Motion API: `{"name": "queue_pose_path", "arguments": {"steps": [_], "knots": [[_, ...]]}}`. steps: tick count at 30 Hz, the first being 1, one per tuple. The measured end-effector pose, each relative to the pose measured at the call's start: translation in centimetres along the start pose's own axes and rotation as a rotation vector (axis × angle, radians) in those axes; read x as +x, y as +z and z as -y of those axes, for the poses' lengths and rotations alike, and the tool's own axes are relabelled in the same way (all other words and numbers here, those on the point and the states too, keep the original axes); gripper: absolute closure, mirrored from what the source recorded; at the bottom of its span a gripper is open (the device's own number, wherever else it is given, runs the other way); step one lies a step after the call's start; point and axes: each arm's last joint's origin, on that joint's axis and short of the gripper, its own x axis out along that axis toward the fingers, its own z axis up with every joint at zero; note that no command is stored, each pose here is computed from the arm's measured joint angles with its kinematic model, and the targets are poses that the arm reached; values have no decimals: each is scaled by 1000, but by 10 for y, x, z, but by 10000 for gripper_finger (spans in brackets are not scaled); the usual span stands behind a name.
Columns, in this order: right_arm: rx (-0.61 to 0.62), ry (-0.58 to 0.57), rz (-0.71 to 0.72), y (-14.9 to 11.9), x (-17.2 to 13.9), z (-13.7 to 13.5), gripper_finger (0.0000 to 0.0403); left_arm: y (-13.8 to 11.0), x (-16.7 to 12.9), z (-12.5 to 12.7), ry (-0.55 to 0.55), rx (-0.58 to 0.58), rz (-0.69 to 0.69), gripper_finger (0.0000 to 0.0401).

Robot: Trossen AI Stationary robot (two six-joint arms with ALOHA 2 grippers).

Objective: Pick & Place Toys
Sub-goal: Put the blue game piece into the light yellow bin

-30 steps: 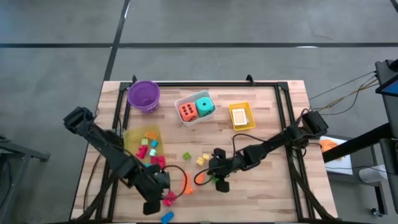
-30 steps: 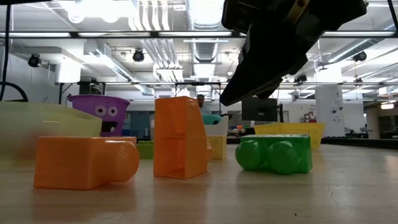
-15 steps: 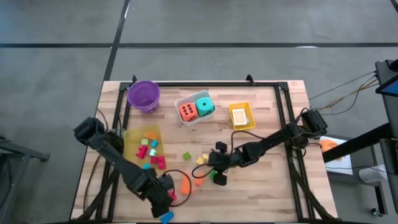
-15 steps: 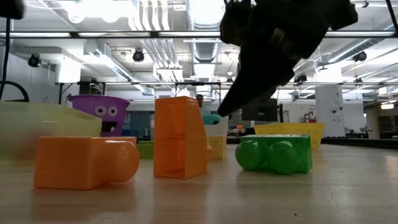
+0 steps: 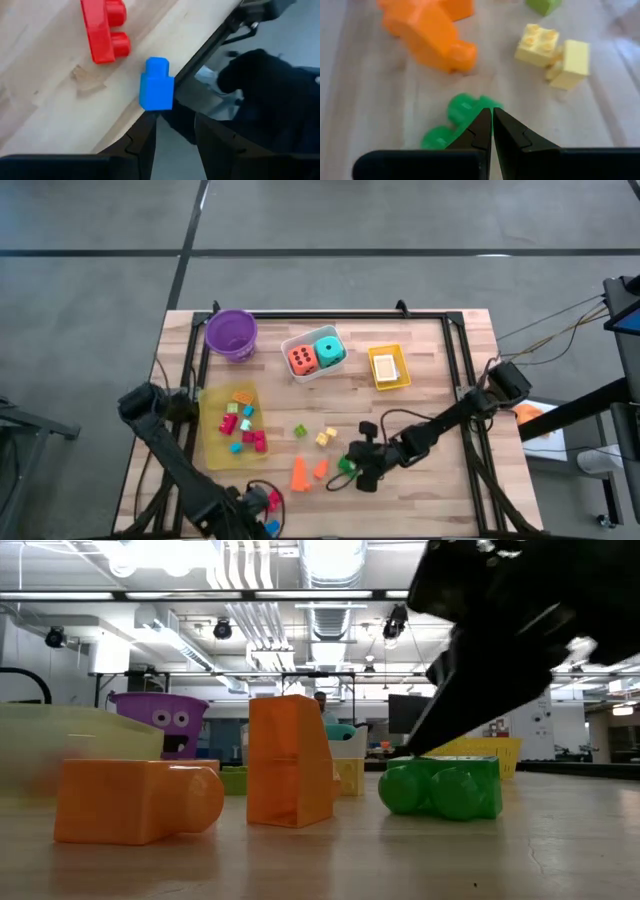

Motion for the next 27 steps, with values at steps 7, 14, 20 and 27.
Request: {"name": "queue_pose_path", "arguments": {"steps": [7,14,20,27], "knots": [[-31,55,7,-10,-9,-20,387,-9,12,32,72,58,6,266],[-34,95,-2,-21,-16,-35,387,-12,17,59,160,102,9,266],[-49,115,-6,-27,-20,-42,387,-17,46,50,324,63,-63,266],[-62,128,-7,-30,-23,-47,387,-15,45,55,258,89,-41,248]]}}
